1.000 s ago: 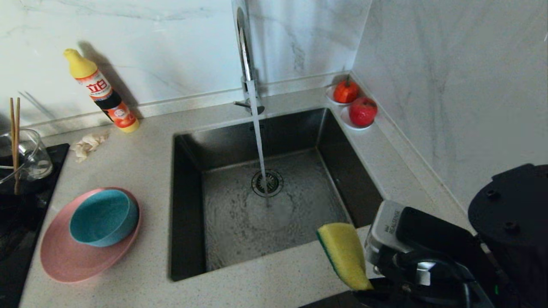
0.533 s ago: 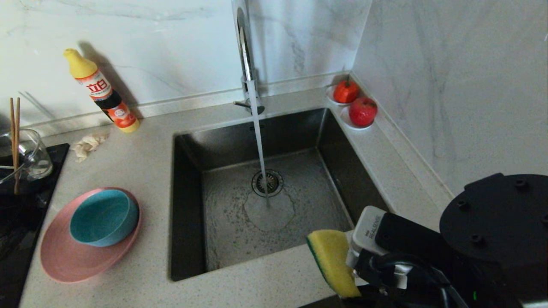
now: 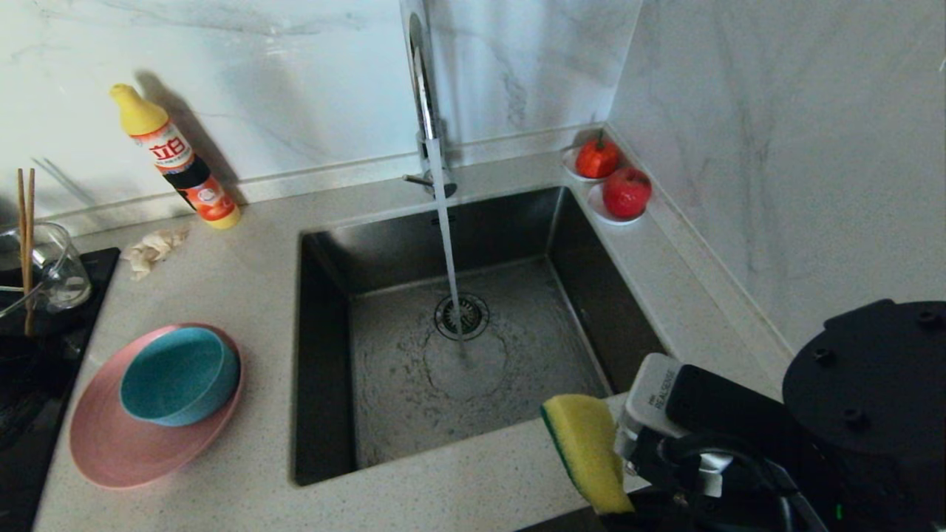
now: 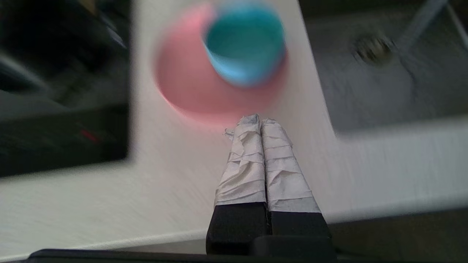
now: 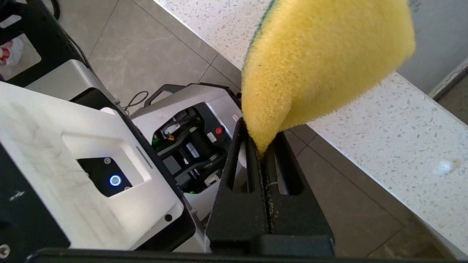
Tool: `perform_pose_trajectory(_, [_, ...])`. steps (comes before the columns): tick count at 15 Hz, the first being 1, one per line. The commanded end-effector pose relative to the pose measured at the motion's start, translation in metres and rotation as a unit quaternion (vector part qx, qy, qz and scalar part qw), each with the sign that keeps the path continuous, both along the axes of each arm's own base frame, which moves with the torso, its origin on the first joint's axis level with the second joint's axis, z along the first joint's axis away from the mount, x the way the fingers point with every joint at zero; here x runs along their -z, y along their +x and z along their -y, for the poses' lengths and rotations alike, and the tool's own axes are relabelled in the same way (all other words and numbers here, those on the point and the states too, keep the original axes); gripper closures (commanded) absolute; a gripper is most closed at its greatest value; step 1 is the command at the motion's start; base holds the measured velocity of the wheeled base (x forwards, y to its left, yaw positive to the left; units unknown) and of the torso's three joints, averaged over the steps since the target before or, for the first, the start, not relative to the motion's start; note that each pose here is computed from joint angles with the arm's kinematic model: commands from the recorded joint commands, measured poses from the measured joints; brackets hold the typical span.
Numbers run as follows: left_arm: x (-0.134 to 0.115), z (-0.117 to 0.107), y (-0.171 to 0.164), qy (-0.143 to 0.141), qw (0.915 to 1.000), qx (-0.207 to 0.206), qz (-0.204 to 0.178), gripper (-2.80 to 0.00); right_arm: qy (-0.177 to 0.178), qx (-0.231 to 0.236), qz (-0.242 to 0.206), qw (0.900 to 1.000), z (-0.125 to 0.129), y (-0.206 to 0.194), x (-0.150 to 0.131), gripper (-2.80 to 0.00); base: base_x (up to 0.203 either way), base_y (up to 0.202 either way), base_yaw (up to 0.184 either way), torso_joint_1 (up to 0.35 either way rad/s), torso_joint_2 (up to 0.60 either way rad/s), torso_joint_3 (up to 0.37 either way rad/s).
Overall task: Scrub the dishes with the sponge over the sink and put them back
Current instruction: Pick up a bowl and the sponge
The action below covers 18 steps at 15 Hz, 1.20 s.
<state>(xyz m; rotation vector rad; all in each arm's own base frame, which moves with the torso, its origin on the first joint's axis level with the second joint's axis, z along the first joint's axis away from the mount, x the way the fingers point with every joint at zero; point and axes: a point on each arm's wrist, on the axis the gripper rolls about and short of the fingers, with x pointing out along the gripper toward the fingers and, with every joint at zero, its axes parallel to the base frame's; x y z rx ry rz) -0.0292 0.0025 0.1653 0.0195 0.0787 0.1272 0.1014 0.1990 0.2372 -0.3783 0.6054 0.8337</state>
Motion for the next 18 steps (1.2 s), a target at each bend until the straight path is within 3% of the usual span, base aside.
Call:
perform_pose_trajectory(1, [-0.049, -0.002, 0.029, 0.017, 0.9983, -0.040, -0.038, 0.00, 0.002, 0.007, 0.001, 1.000, 0.003, 0.002, -0.001, 0.00, 0.000, 0.000, 0.000, 0.000, 0.00, 0.000])
perform_pose_trajectory(3, [-0.075, -0.004, 0.058, 0.046, 0.9923, -0.076, -0.085, 0.00, 0.000, 0.016, 0.001, 1.000, 0.004, 0.006, -0.001, 0.00, 0.000, 0.000, 0.000, 0.000, 0.00, 0.000])
perform_pose_trajectory(5, [-0.089, -0.006, 0.103, 0.061, 0.9808, -0.107, -0.152, 0.00, -0.002, 0.019, 0.001, 1.000, 0.004, 0.008, 0.000, 0.00, 0.000, 0.000, 0.000, 0.000, 0.00, 0.000])
perform_pose_trajectory(9, [-0.077, -0.016, 0.198, 0.053, 0.9470, -0.155, -0.276, 0.00, -0.008, 0.019, -0.002, 1.000, 0.000, 0.010, 0.004, 0.00, 0.000, 0.000, 0.000, 0.000, 0.00, 0.000])
perform_pose_trajectory(11, [-0.061, -0.034, 0.230, 0.016, 0.9298, -0.176, -0.323, 0.00, -0.009, 0.019, -0.002, 1.000, -0.002, 0.011, 0.004, 0.00, 0.000, 0.000, 0.000, 0.000, 0.00, 0.000])
perform_pose_trajectory(13, [-0.051, -0.060, 0.242, -0.042, 0.9215, -0.182, -0.340, 0.00, -0.010, 0.018, -0.003, 1.000, -0.003, 0.011, 0.005, 0.00, 0.000, 0.000, 0.000, 0.000, 0.00, 0.000])
perform_pose_trajectory(16, [-0.053, -0.076, 0.242, -0.133, 0.9264, -0.152, -0.318, 0.00, -0.012, 0.018, -0.004, 1.000, -0.003, 0.011, 0.005, 0.00, 0.000, 0.000, 0.000, 0.000, 0.00, 0.000])
perform_pose_trajectory(18, [-0.057, -0.076, 0.240, -0.143, 0.9282, -0.149, -0.309, 0.00, -0.011, 0.019, -0.004, 1.000, -0.003, 0.011, 0.005, 0.00, 0.000, 0.000, 0.000, 0.000, 0.00, 0.000])
